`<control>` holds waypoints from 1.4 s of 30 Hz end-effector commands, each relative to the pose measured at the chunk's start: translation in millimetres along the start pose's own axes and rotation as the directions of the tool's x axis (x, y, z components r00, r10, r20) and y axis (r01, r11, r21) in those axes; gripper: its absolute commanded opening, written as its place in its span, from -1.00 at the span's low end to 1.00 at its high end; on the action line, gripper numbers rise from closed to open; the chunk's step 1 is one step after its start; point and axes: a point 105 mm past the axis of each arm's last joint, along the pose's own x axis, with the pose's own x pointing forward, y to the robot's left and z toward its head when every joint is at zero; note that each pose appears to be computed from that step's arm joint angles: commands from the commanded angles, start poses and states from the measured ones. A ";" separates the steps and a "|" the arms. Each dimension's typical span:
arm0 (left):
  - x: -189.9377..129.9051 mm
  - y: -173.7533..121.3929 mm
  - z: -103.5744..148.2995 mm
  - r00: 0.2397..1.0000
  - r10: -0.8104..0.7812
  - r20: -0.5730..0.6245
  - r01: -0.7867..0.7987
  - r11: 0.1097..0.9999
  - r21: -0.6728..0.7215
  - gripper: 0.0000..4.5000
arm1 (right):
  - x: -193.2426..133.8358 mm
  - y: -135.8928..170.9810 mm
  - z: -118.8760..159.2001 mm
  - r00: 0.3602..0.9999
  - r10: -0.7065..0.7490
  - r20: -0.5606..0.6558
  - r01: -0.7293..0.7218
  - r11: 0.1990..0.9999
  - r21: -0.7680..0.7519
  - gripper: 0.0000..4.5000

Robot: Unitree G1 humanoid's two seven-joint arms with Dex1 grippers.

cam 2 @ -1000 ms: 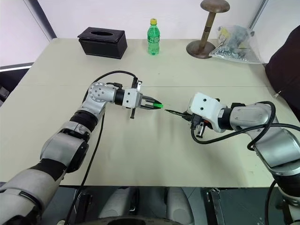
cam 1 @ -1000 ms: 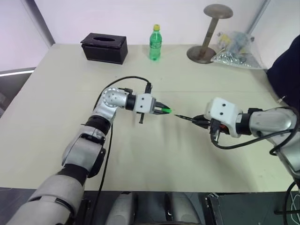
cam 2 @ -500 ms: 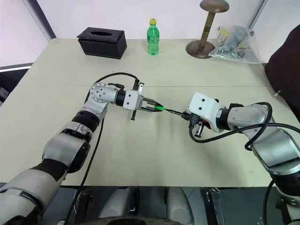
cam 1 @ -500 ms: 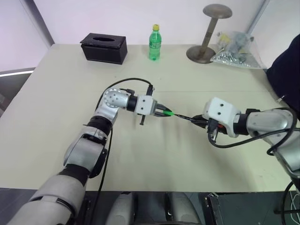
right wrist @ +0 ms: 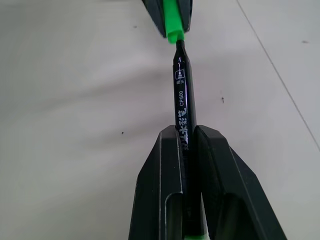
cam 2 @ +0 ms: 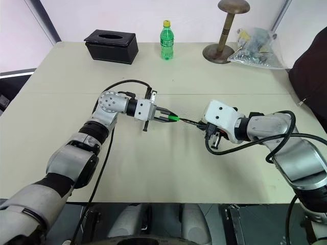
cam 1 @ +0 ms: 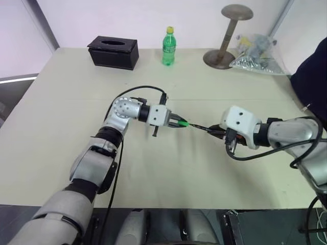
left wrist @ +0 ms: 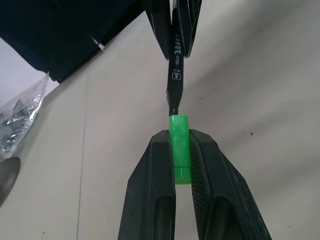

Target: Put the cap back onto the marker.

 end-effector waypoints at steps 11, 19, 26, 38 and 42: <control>3.9 4.9 8.2 0.999 0.022 0.024 -0.023 0.998 0.066 -1.00 | 2.4 0.6 16.4 0.999 0.001 0.050 0.000 1.000 -0.026 -0.97; 7.6 8.1 13.7 0.998 0.041 0.039 -0.046 0.991 0.128 -1.00 | 10.0 9.2 20.3 0.997 0.041 0.061 -0.039 0.999 -0.027 -0.97; 10.2 7.6 17.9 0.997 0.048 0.055 -0.058 0.981 0.184 -1.00 | 13.7 14.9 25.1 0.994 0.066 0.082 -0.065 0.998 -0.009 -0.97; 7.8 6.9 25.4 0.995 0.062 0.080 -0.084 0.948 0.308 -1.00 | 16.5 25.7 25.7 0.989 0.122 0.083 -0.122 0.992 0.002 -0.97; 7.0 2.8 23.4 0.997 0.043 0.069 -0.064 0.944 0.324 -1.00 | 17.8 30.7 26.8 0.987 0.144 0.070 -0.143 0.990 -0.022 -0.97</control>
